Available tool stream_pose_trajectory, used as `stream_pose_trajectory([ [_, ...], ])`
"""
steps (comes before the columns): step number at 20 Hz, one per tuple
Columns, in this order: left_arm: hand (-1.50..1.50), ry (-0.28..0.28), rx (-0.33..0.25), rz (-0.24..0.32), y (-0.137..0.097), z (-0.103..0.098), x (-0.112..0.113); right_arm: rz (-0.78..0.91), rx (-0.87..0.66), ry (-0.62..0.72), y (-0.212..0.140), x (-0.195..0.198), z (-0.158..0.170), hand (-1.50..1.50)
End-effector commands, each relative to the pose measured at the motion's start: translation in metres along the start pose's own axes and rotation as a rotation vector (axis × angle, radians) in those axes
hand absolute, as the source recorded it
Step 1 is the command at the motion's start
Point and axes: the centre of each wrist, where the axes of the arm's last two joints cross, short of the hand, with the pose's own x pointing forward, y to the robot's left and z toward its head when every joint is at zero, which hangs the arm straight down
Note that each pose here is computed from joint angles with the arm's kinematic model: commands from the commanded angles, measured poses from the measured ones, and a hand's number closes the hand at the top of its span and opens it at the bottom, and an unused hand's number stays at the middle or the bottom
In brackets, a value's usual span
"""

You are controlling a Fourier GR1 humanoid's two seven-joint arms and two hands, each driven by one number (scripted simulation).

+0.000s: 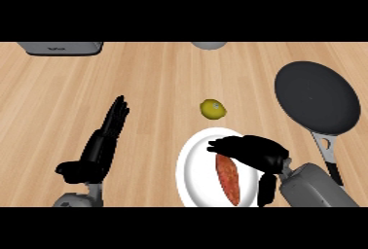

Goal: Pick the sweet potato from the plate and place it in the pan

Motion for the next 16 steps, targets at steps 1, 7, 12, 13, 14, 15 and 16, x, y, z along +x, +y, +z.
stream_pose_trajectory([
  [1, 0.0, 0.015, -0.013, 0.004, 0.015, 0.01, 0.007, -0.024, -0.012, -0.003, 0.006, -0.012, -0.006, -1.5],
  [7, 0.0, -0.001, 0.021, 0.003, 0.014, 0.003, -0.001, -0.036, -0.012, -0.002, 0.037, -0.008, -0.027, -1.5],
  [12, 0.0, -0.001, -0.003, 0.0, -0.004, 0.017, -0.004, -0.034, 0.03, 0.052, 0.04, 0.0, -0.057, -1.5],
  [13, 0.0, -0.014, 0.009, -0.01, 0.016, -0.016, 0.0, -0.036, 0.035, 0.059, 0.047, -0.014, -0.041, -1.5],
  [14, 0.0, -0.001, 0.008, 0.019, 0.005, 0.013, -0.011, -0.009, 0.041, 0.052, 0.028, -0.013, -0.051, -1.5],
  [15, 0.0, 0.015, -0.004, 0.011, 0.003, -0.005, 0.005, 0.01, 0.073, 0.049, 0.018, -0.004, -0.059, -1.5],
  [16, 0.0, -0.003, -0.012, 0.01, 0.002, 0.011, -0.001, 0.042, 0.154, 0.039, 0.033, -0.025, -0.046, 1.5],
])
